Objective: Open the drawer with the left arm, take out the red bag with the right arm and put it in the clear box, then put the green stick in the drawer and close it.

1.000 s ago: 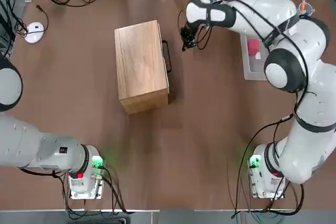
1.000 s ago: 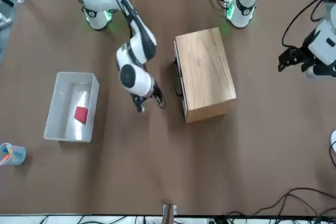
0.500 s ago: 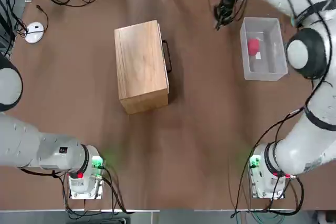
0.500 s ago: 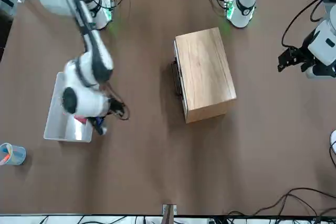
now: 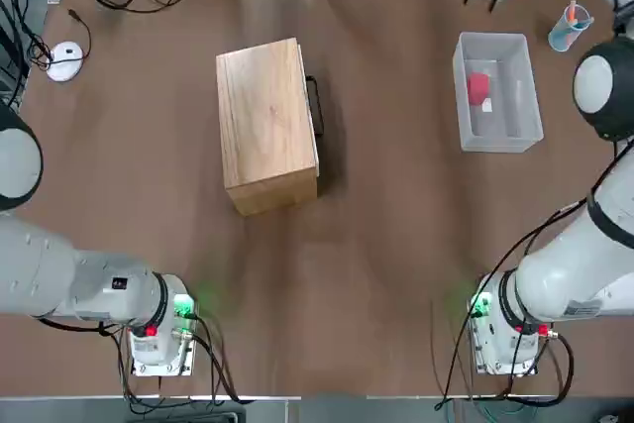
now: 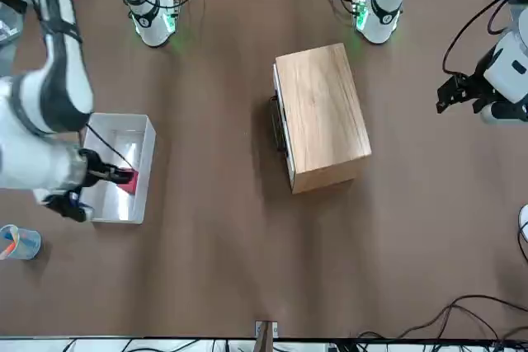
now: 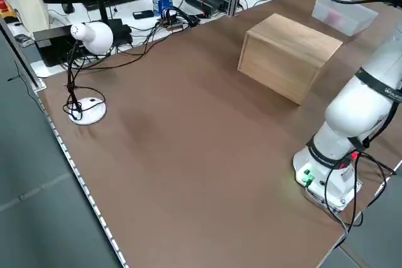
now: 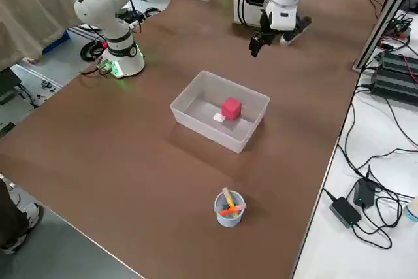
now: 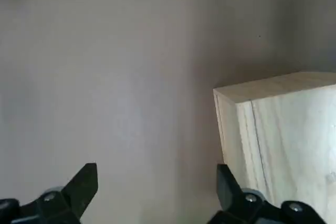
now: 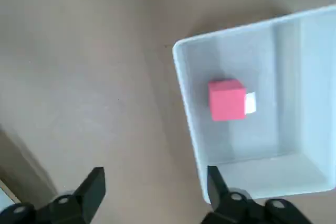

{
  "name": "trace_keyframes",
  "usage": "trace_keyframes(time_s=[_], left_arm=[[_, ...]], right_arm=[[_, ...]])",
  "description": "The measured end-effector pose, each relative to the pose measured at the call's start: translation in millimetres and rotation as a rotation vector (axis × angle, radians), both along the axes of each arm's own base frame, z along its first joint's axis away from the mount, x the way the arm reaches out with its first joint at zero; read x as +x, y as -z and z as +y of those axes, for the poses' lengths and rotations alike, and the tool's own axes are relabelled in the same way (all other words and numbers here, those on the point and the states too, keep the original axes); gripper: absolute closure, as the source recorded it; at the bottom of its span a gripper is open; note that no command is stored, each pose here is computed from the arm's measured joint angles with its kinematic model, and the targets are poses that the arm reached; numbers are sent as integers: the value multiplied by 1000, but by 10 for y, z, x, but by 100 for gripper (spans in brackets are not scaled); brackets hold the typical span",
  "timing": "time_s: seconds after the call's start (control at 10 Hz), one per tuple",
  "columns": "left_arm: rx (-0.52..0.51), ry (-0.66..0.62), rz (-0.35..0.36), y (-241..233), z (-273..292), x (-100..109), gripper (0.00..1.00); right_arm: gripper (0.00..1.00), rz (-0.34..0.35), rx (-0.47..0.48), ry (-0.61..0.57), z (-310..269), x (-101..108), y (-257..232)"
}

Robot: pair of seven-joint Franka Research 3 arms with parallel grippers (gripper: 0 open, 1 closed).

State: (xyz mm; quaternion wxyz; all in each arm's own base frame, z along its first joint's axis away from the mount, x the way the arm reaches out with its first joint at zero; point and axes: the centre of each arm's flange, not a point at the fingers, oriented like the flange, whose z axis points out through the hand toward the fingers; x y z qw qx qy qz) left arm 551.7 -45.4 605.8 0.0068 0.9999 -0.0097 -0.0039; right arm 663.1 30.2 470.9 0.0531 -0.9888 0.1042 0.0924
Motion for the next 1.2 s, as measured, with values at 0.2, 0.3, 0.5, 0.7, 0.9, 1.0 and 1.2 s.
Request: trace_keyframes(time_s=[0.2, 0.3, 0.5, 0.7, 0.9, 1.0, 1.2], left_arm=[[0, -1, -3, -11, 2, 0, 0], [0, -1, -4, -15, 2, 1, 0], [0, -1, -4, -16, 4, 1, 0], [0, -2, -4, -14, 8, 2, 0], [0, -3, -4, -12, 13, 5, 0], [0, -3, -5, -13, 13, 6, 0], [0, -3, -6, -13, 14, 7, 0]], right_arm=[[2, -109, 16, -88, -451, -117, -597], [0, -159, 15, -125, -548, -221, -903], [0, -210, -18, -164, -542, -465, -1390], [0, -225, -45, -175, -502, -729, -1646], [0, -254, -57, -179, -452, -1003, -1710], [0, -257, -59, -182, -426, -1102, -1708], [0, -251, -61, -183, -419, -1151, -1650]])
